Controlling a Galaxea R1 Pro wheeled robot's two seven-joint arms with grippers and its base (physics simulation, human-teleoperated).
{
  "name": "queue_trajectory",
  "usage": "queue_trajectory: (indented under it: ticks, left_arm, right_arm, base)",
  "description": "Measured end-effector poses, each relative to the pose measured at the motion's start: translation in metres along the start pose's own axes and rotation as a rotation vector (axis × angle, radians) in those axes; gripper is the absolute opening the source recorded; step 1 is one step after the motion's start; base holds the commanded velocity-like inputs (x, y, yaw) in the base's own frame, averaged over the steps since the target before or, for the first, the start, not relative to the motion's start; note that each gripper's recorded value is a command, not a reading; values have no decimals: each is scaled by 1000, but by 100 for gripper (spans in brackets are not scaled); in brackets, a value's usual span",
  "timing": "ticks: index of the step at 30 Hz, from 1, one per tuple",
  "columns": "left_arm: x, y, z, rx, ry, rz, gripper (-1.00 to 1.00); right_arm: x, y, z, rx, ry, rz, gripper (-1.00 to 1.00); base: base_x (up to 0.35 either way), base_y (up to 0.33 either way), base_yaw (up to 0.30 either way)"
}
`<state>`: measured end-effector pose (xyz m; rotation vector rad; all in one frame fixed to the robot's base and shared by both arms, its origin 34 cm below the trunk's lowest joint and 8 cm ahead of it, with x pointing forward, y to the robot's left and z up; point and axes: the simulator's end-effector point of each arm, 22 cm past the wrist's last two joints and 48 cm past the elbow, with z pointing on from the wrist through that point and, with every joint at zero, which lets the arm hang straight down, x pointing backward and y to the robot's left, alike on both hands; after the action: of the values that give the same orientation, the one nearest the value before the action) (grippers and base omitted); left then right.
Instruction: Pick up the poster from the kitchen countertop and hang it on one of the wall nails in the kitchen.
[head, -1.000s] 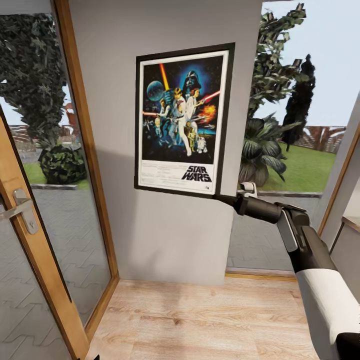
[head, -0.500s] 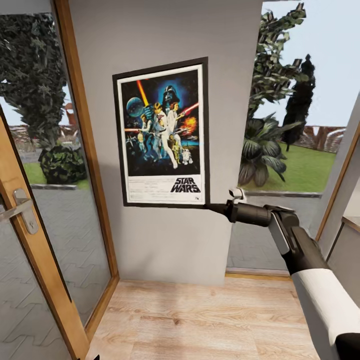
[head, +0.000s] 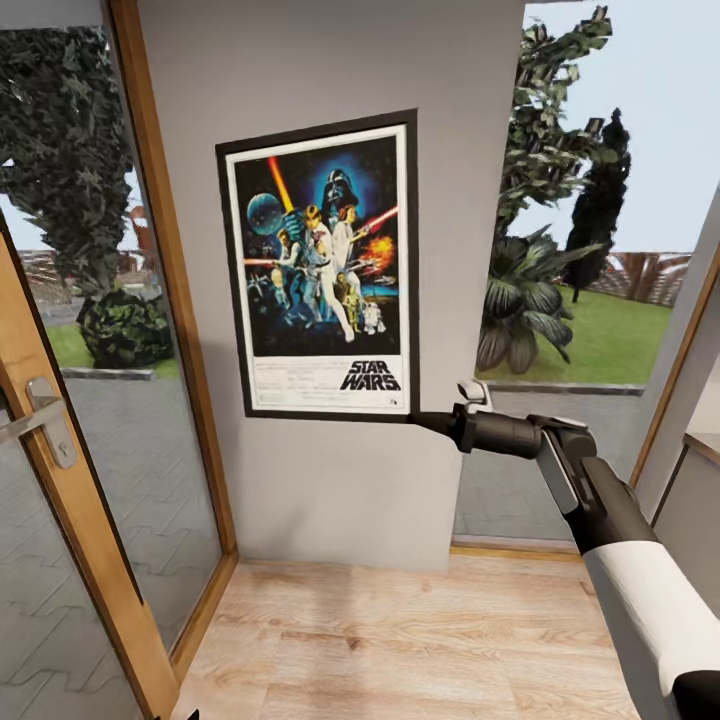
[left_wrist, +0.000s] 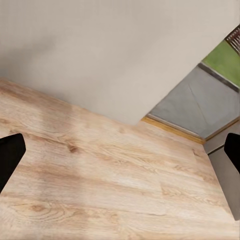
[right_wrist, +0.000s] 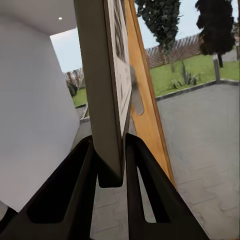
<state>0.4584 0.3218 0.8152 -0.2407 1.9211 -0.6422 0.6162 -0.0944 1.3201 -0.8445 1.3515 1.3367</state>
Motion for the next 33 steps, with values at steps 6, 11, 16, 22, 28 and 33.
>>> queue_trajectory:
  ticks: [6,11,16,22,28,33]
  left_arm:
    - [0,0,0,0,0,0,100]
    - [0,0,0,0,-1,0,100]
    - [0,0,0,-1,-2,0,100]
    - [-1,0,0,-1,-2,1,100]
    - [-1,1,0,-1,-2,1,100]
    - [-1,0,0,-1,-2,1,100]
  right_arm:
    - [-1,1,-2,-3,-3,-24,-100]
    - [-1,1,-3,-3,-3,-29,-100]
    - [-3,1,-3,-4,-8,-55,-100]
    - [-7,2,-4,-4,-26,-109,-100]
    - [-8,3,-4,-4,-29,-111,-100]
    - [-8,3,-4,-4,-30,-111,-100]
  base:
    - [0,0,0]
    - [0,0,0]
    - [0,0,0]
    - [0,0,0]
    - [0,0,0]
    - [0,0,0]
